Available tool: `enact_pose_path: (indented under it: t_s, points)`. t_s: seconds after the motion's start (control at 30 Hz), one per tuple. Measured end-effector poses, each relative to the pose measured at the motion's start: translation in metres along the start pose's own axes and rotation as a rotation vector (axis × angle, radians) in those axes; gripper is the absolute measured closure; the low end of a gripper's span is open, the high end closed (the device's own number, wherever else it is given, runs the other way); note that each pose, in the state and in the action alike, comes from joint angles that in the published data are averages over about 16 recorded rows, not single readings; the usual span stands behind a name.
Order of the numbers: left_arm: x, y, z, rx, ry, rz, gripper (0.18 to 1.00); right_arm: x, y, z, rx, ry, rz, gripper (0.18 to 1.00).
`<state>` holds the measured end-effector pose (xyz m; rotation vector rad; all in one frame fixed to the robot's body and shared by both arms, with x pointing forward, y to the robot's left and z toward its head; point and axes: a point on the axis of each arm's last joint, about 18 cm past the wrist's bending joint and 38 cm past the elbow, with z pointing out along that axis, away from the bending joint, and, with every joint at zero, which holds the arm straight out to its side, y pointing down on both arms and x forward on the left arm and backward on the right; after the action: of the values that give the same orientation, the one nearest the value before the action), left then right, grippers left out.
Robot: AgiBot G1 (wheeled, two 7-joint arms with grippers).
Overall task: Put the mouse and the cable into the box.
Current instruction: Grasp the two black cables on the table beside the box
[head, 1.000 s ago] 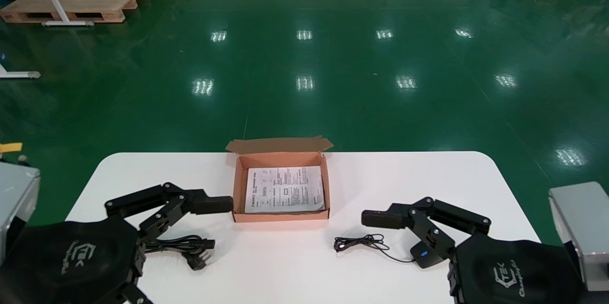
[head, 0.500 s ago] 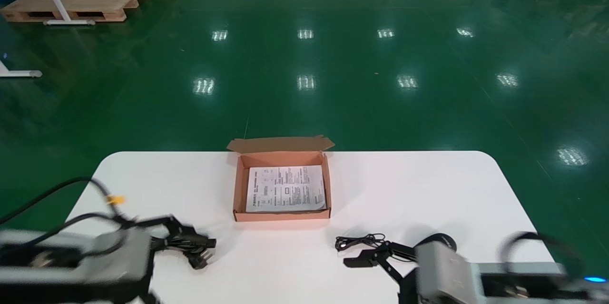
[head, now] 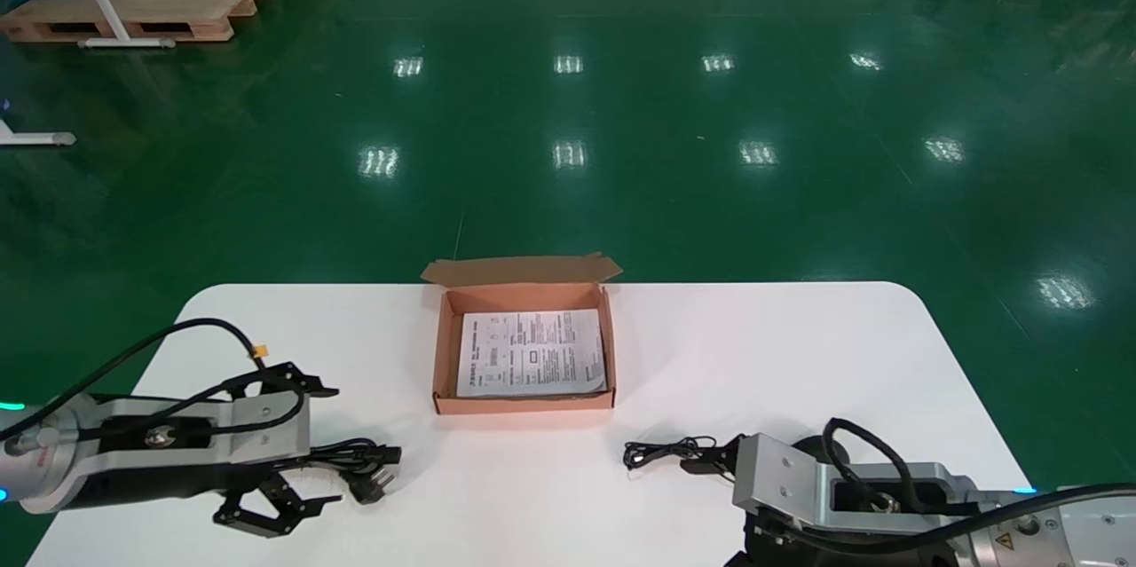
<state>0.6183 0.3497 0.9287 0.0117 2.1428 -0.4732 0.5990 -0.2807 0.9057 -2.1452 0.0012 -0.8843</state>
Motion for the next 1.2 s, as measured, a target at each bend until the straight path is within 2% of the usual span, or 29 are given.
enact_pose_path:
  t_s: [0.33,0.47,0.87,1.2]
  points:
    - [0.011,0.036,0.038,-0.192,0.018,0.033,0.183,0.003,-0.005,0.008,-0.026,0.026,-0.015,0.178]
    - [0.013,0.044,0.055,-0.236,0.018,0.025,0.183,0.004,-0.009,0.009,-0.03,0.037,-0.018,0.178]
    - [0.002,0.041,0.091,-0.257,-0.001,0.028,0.183,0.003,-0.006,0.006,-0.036,0.036,-0.012,0.178]
    - [-0.013,0.029,0.104,-0.253,0.008,0.05,0.183,0.0,-0.003,0.006,-0.035,0.03,-0.005,0.178]
